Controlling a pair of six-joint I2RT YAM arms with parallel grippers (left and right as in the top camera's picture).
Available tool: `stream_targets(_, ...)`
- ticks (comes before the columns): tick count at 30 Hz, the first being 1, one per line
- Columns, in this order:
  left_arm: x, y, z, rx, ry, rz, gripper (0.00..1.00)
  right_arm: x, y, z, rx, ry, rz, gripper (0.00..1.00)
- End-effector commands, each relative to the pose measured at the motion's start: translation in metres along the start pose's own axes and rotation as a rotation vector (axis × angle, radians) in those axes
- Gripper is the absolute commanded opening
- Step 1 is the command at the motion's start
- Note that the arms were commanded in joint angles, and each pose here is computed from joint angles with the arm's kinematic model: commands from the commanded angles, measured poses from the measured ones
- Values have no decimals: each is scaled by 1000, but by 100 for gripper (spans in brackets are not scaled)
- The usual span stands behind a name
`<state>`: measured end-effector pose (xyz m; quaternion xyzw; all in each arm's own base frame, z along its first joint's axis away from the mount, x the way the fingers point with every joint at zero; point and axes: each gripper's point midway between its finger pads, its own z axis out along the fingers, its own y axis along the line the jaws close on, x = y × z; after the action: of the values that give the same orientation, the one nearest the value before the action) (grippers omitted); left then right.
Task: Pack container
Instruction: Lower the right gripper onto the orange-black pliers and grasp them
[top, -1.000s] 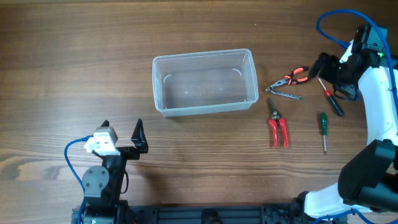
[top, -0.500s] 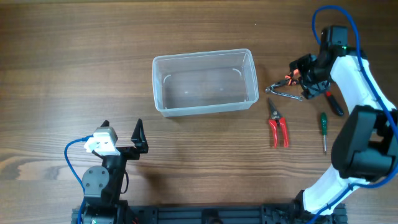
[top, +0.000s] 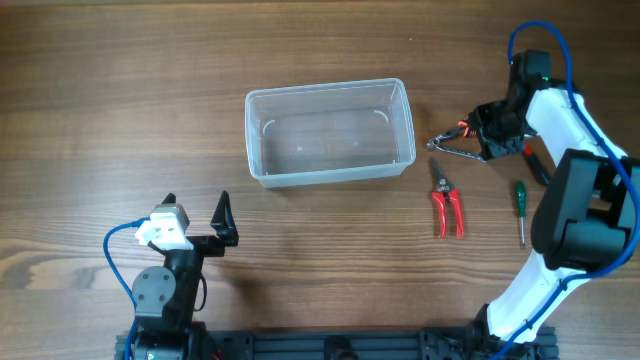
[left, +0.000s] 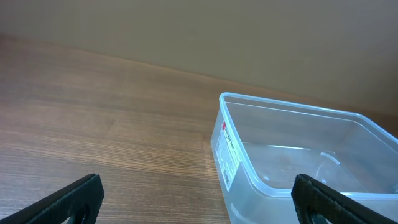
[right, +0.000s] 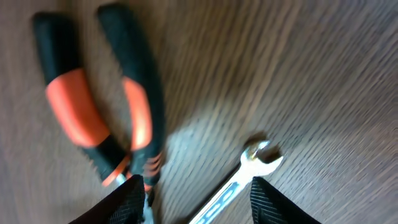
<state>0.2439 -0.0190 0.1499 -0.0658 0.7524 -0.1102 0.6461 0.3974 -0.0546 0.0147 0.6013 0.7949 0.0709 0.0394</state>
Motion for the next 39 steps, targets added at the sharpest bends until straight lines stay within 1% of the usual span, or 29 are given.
stream_targets(1, 2, 2, 0, -9, 2, -13, 100, -16, -14, 10, 44, -17, 64, 54)
stream_targets(5, 1, 2, 0, -9, 1, -13, 100, -21, -19, 18, 59, -12, 79, 53)
stream_targets(9, 2, 2, 0, -9, 2, -13, 100, -23, -17, 27, 55, -12, 54, 52)
stream_targets(12, 2, 2, 0, -9, 2, -13, 100, -17, -2, 27, -15, 32, -24, 56)
stream_targets(16, 1, 2, 0, -9, 1, -13, 100, -3, 22, 23, -139, 124, -73, 61)
stream_targets(19, 2, 2, 0, -9, 2, -13, 100, 5, 36, 17, -204, 179, -81, 61)
stream_targets(23, 1, 2, 0, -9, 1, -13, 100, 8, 48, 9, -247, 204, -93, 60)
stream_targets(30, 1, 2, 0, -9, 1, -13, 100, -6, 62, 0, -290, 129, -190, 61)
stream_targets(35, 1, 2, 0, -9, 1, -13, 100, -23, 53, 4, -224, 35, -184, 60)
stream_targets(39, 2, 2, 0, -9, 2, -13, 100, -33, 45, 6, -176, -26, -180, 57)
